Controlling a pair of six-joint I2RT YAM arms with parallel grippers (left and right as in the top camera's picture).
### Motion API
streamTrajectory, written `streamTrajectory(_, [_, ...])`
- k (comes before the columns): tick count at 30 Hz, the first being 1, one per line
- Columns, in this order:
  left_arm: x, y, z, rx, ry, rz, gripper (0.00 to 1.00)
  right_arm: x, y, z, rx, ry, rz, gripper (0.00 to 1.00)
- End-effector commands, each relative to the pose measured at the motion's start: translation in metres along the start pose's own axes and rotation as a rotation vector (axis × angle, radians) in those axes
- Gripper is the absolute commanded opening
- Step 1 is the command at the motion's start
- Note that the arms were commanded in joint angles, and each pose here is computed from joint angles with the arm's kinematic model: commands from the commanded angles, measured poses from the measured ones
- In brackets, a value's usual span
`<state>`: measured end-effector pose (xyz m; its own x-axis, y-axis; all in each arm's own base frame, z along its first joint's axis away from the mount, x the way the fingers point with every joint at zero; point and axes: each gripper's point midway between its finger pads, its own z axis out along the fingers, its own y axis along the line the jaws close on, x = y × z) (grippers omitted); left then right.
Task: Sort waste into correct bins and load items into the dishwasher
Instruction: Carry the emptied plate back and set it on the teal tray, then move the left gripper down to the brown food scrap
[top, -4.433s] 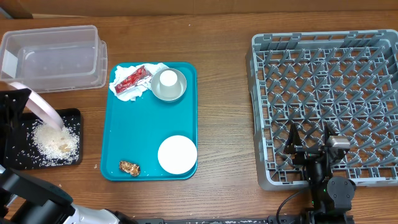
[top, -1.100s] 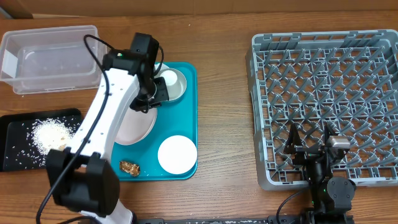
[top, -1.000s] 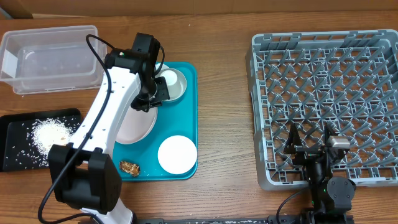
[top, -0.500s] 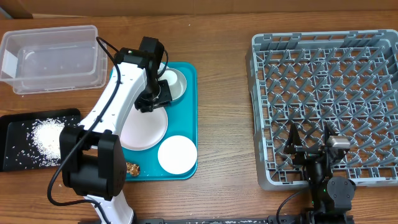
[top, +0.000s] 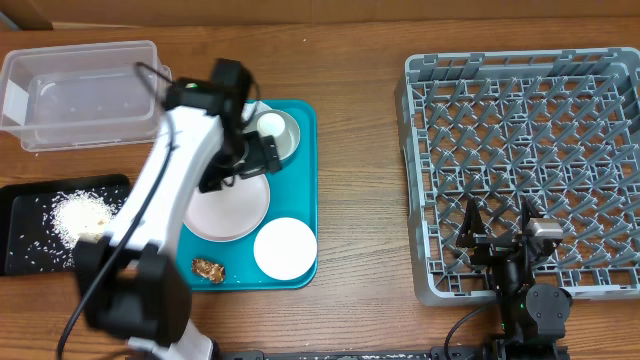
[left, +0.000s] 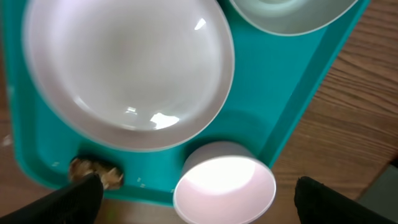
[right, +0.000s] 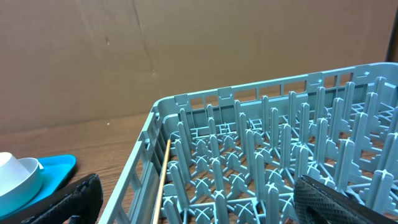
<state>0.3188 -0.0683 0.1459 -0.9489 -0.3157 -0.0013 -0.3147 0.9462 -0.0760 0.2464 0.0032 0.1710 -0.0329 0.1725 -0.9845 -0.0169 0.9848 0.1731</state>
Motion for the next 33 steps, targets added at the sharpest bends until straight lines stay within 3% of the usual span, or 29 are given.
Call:
streamTrajectory(1, [0.007,0.022,-0.054,0.029,-0.129,-0.059,1.00,0.001,-0.003,0.000,0.013,-0.008,-0.006,1.00])
streamTrajectory(6, [0.030,0.059,-0.079,-0.046,-0.193,-0.168,1.00,0.001,-0.003,0.000,0.013,-0.008,-0.006,1.00])
streamTrajectory(10, [0.054,0.073,-0.072,-0.041,-0.191,-0.252,1.00,0.001,-0.003,0.000,0.013,-0.008,-0.006,1.00])
streamTrajectory(16, [0.081,0.093,-0.024,-0.042,-0.197,-0.416,1.00,0.001,-0.003,0.000,0.013,-0.008,-0.006,1.00])
streamTrajectory(33, [0.089,0.148,0.086,-0.107,-0.082,-0.683,0.97,0.001,-0.003,0.000,0.013,-0.008,-0.007,1.00])
